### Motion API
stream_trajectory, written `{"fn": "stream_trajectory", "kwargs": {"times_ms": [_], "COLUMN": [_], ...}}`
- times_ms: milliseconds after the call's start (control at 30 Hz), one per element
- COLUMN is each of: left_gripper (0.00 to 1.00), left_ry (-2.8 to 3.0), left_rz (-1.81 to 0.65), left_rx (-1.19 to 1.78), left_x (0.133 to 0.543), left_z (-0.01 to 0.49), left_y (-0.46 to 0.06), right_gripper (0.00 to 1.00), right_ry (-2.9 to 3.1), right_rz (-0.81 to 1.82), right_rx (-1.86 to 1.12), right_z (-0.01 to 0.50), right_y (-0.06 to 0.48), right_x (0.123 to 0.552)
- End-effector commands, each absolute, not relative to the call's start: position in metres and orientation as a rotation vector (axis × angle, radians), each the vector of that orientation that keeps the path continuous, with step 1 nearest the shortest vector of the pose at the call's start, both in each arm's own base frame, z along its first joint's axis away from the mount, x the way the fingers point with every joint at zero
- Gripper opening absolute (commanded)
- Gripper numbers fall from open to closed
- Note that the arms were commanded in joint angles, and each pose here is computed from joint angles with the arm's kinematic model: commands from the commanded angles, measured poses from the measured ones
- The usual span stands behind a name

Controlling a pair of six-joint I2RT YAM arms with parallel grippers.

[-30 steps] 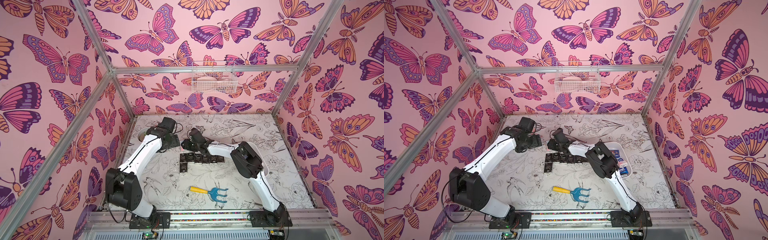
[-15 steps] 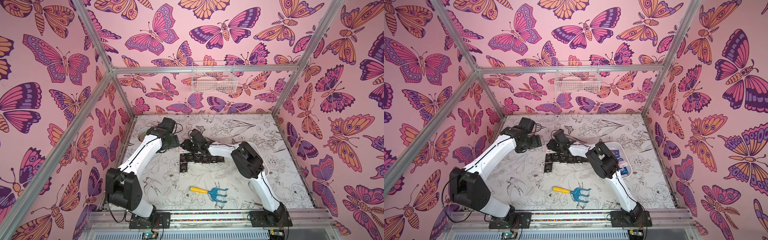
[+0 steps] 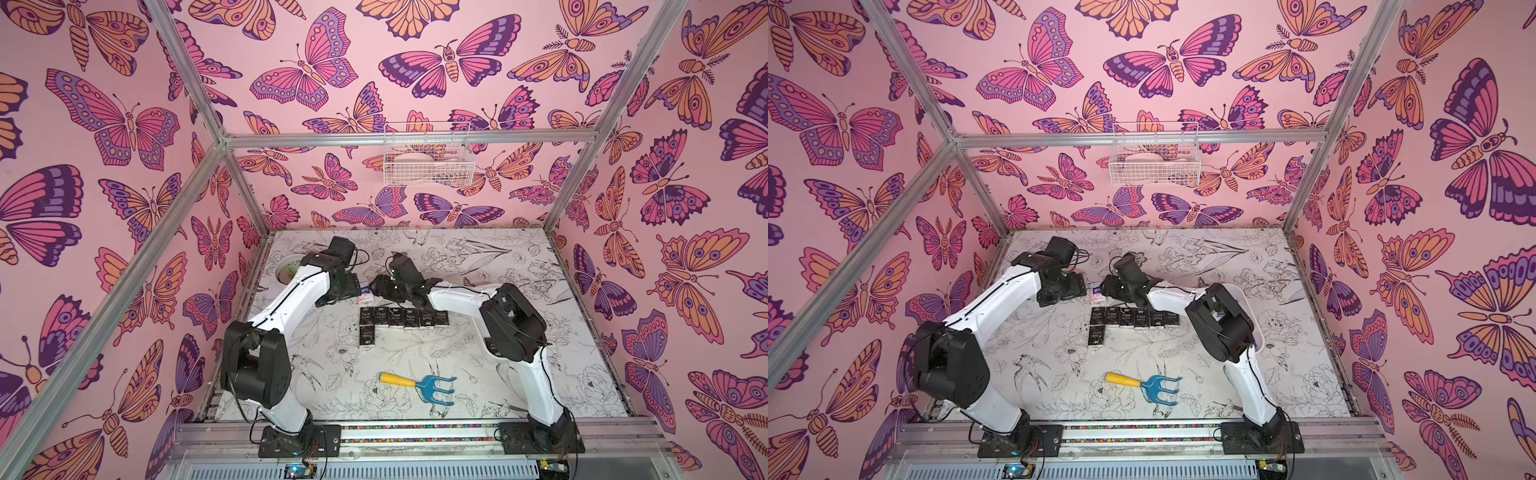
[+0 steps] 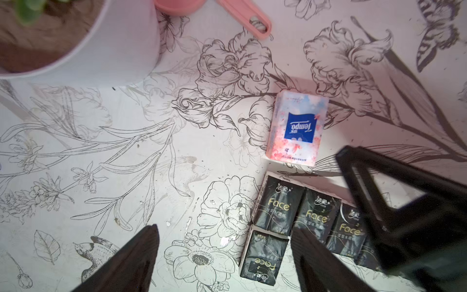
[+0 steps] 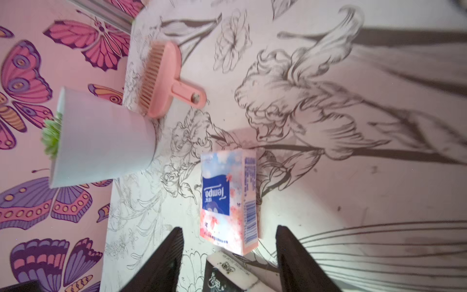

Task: Take the pocket tissues out of the storage box
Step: Place the pocket tissues at the center of the board, then move the pocket tissues to the center of the board.

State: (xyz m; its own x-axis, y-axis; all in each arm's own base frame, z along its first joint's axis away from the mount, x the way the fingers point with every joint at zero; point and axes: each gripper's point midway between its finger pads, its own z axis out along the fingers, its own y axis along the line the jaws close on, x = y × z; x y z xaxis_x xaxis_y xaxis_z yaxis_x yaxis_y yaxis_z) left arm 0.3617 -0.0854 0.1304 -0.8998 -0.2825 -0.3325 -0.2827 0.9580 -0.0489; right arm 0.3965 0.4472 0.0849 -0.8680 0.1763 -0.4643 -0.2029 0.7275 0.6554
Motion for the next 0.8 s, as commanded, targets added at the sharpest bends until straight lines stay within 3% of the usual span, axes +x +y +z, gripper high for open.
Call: {"fn": "stream_trajectory", "kwargs": {"times_ms": [0, 200, 433, 767], "left_gripper": [0.85, 0.72, 0.52, 0.40], "left_ry": [2.744, 2.712, 2.719, 2.747], "left_rz": [-0.065, -0.200, -0.237, -0.256], "left_rx": [-0.366, -0.294, -0.253, -0.204], "left_x": [0.377, 0.401, 0.421, 0.435], "left_z": [0.133, 0.114, 0.080, 0.048], "left_y": [-0.095, -0.117, -0.128, -0.137], "right_gripper": [0.62, 0.62, 0.62, 0.63], "right_ry": [2.334, 2.371, 2.395, 2.392], "right_rz": [0.962, 0.799, 0.648, 0.644], "right_rx": [0.007, -0.038, -0.158, -0.171], "right_z": [0.120, 0.131, 0.136, 0.141], "right_y": [0.416, 0.367, 0.330, 0.313], "right_x": [0.423, 0.425, 0.399, 0.382]}}
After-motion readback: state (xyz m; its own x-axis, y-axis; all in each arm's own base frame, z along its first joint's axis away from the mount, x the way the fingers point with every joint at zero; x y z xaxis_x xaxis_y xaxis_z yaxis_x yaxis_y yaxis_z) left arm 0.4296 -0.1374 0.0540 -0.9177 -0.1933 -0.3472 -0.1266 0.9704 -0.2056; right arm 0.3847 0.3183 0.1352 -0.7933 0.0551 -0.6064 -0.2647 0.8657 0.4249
